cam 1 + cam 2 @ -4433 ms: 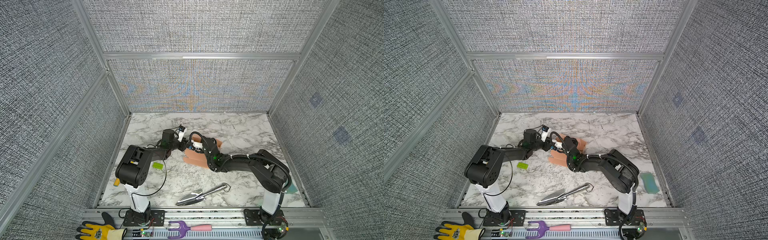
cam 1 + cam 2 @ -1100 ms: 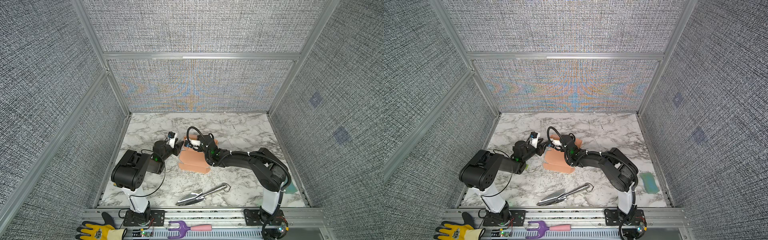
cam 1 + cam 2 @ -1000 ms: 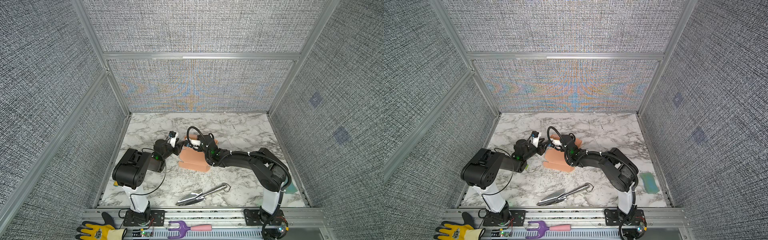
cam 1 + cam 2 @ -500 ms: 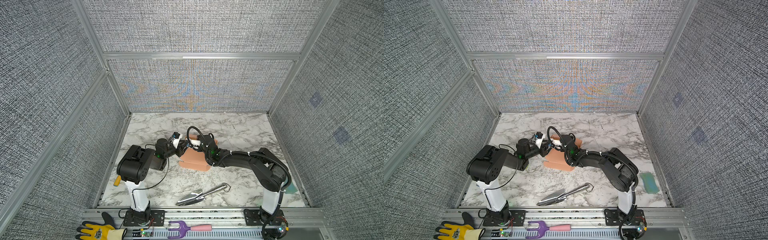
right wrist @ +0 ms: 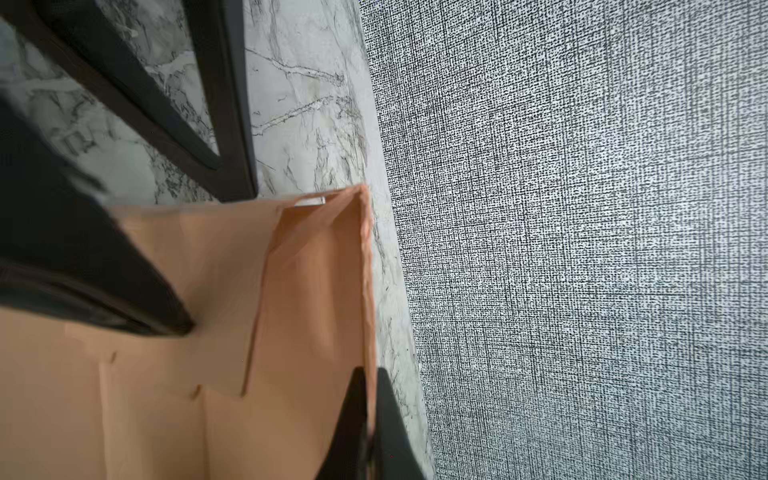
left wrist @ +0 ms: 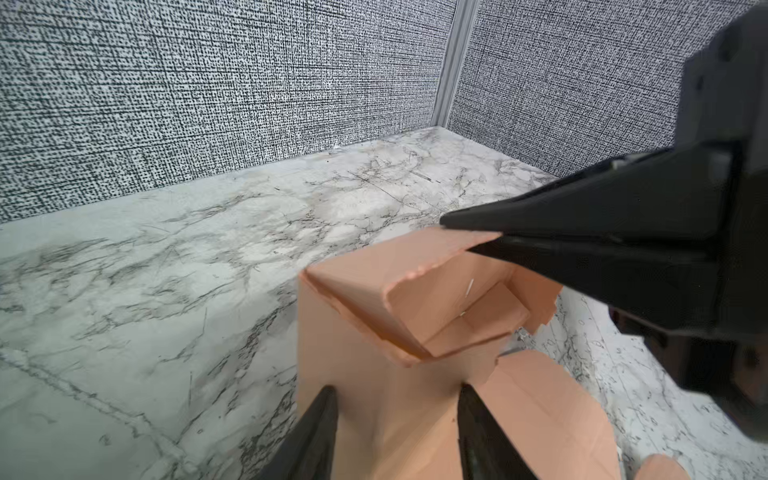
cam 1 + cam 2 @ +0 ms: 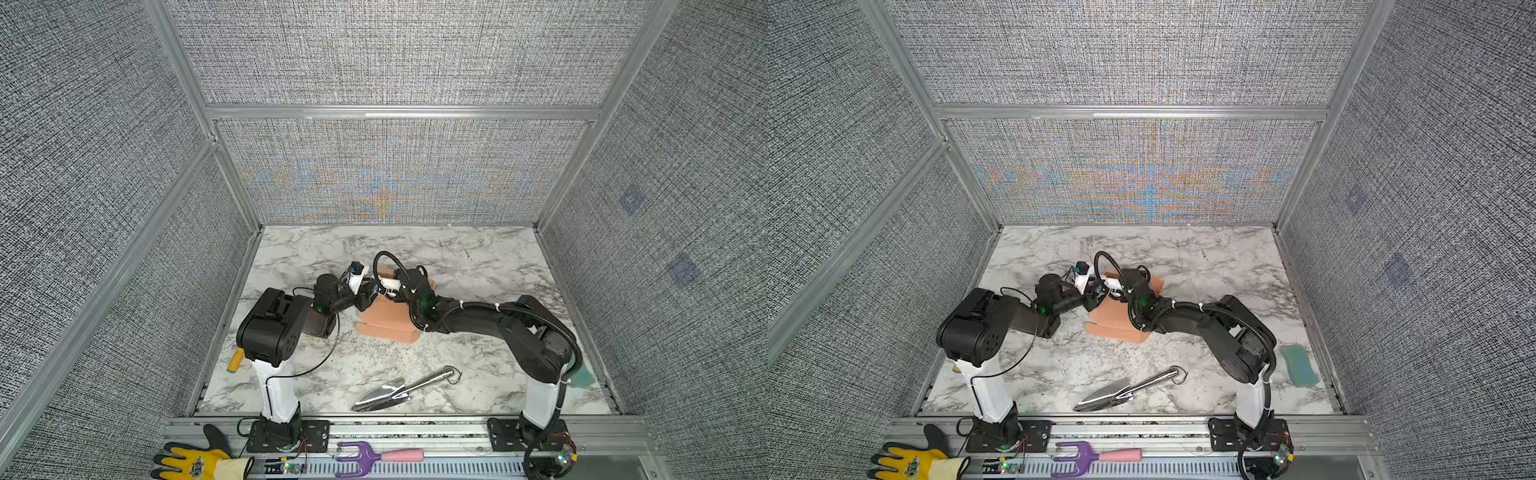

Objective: Fold the paper box

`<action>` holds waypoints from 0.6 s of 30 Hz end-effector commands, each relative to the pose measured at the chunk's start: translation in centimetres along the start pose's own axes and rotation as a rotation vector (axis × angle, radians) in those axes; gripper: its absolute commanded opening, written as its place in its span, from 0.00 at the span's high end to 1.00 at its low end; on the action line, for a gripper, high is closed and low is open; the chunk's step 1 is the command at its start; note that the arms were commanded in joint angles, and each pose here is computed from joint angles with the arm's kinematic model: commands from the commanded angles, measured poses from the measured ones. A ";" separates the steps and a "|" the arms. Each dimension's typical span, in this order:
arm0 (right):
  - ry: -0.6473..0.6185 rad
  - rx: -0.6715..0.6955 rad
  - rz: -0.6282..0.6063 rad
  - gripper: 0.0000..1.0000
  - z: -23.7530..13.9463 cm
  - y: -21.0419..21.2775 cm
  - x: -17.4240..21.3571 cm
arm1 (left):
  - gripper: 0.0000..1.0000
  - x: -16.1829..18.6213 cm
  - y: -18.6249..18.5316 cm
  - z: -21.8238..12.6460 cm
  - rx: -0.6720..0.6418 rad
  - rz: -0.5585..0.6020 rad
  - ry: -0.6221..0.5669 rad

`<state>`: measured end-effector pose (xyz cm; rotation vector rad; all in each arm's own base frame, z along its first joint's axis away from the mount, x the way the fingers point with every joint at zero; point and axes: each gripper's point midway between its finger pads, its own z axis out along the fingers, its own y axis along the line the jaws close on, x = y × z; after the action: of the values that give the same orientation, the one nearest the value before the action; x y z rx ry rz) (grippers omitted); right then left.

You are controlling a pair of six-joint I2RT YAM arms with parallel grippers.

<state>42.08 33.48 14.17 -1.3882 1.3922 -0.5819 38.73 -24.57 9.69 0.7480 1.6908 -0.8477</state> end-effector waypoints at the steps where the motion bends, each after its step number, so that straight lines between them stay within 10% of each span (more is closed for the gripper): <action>1: -0.016 -0.004 0.019 1.00 -0.2 -0.3 -0.5 | 0.51 -0.1 0.0 0.0 -0.014 0.018 0.004; 18: -0.036 -0.012 0.046 1.00 -0.9 -1.1 -1.0 | 0.51 -0.5 1.4 0.6 -0.138 0.030 0.006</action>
<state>41.52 33.51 14.94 -1.3873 1.4059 -0.5441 39.77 -24.53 8.99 0.6972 1.7407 -0.7377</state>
